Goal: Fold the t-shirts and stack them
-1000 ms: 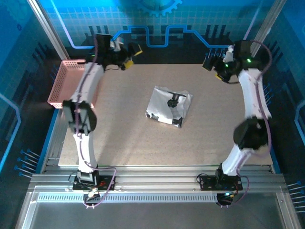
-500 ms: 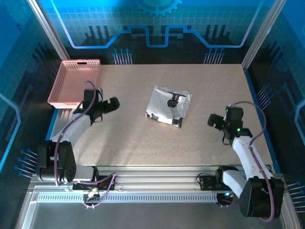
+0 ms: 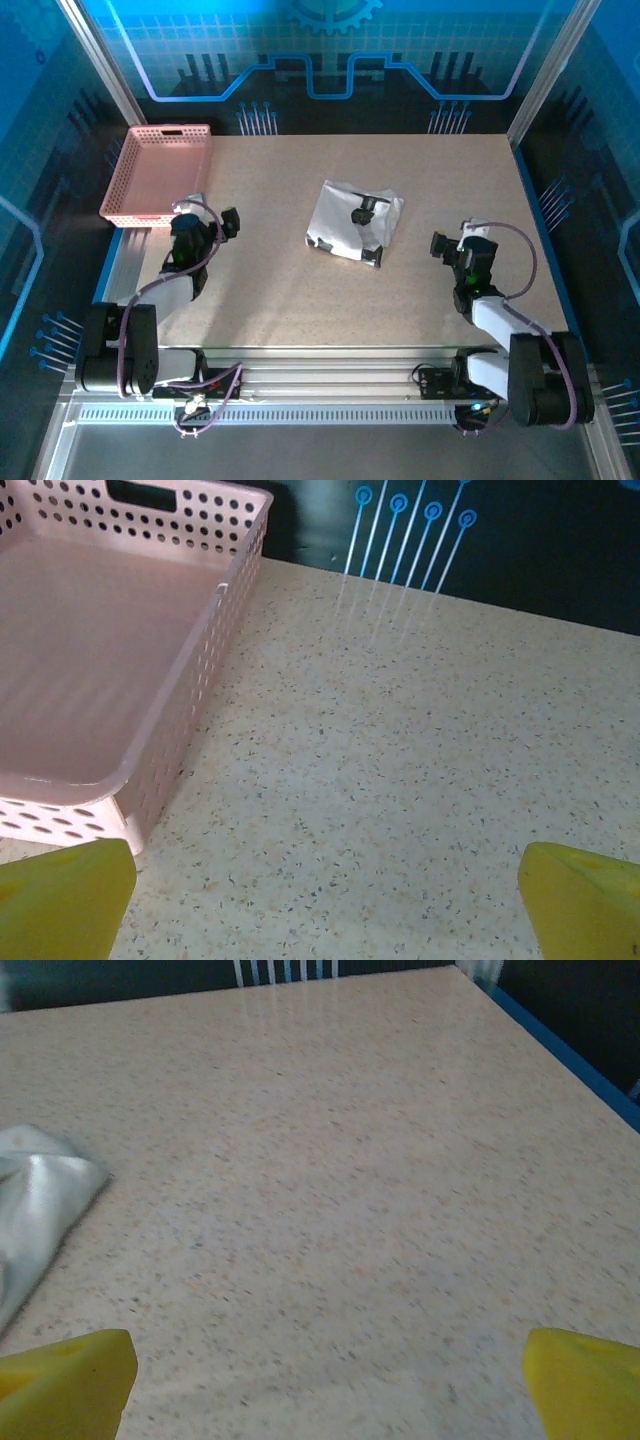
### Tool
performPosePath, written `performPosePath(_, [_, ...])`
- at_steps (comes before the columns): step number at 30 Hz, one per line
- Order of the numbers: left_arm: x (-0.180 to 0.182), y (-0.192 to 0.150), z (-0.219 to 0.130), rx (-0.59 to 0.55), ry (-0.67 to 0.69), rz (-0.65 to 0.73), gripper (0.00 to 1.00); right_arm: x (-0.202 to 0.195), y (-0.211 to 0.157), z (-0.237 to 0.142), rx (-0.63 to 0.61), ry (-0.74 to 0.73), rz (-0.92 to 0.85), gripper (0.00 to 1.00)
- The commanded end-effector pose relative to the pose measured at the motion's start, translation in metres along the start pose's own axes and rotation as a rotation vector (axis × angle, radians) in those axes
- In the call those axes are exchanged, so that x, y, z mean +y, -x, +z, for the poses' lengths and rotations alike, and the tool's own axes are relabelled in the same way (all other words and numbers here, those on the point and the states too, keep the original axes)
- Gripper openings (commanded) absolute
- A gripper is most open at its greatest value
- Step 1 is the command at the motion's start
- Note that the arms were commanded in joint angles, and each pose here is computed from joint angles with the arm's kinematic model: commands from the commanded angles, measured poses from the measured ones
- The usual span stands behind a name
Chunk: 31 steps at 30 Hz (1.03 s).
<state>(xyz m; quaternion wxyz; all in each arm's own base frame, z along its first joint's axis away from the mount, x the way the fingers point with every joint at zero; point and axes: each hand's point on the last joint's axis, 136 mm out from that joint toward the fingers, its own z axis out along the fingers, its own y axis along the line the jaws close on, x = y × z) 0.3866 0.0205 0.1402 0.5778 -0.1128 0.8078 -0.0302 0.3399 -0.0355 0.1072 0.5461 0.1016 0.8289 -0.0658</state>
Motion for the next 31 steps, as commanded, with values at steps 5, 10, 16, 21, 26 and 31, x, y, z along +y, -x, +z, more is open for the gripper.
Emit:
performPosePath(5, [-0.005,-0.017,-0.012,-0.086,-0.078,0.05,0.99,0.03,0.021,0.024,-0.126,0.071,-0.059,1.0])
performPosePath(10, [-0.005,-0.04,0.019,-0.049,-0.072,0.089,0.99,0.041,0.018,0.04,-0.025,0.105,-0.098,1.0])
performPosePath(16, [0.003,-0.038,0.018,-0.049,-0.02,0.065,0.99,0.052,0.015,0.046,0.009,0.127,-0.143,1.0])
performPosePath(21, [0.003,-0.038,0.017,-0.046,-0.022,0.063,0.99,0.053,0.016,0.046,0.006,0.129,-0.144,1.0])
performPosePath(26, [0.003,-0.039,0.017,-0.044,-0.024,0.063,0.99,0.052,0.016,0.046,0.007,0.126,-0.144,1.0])
performPosePath(31, [0.003,-0.038,0.017,-0.046,-0.024,0.063,0.99,0.052,0.015,0.046,0.005,0.128,-0.144,1.0])
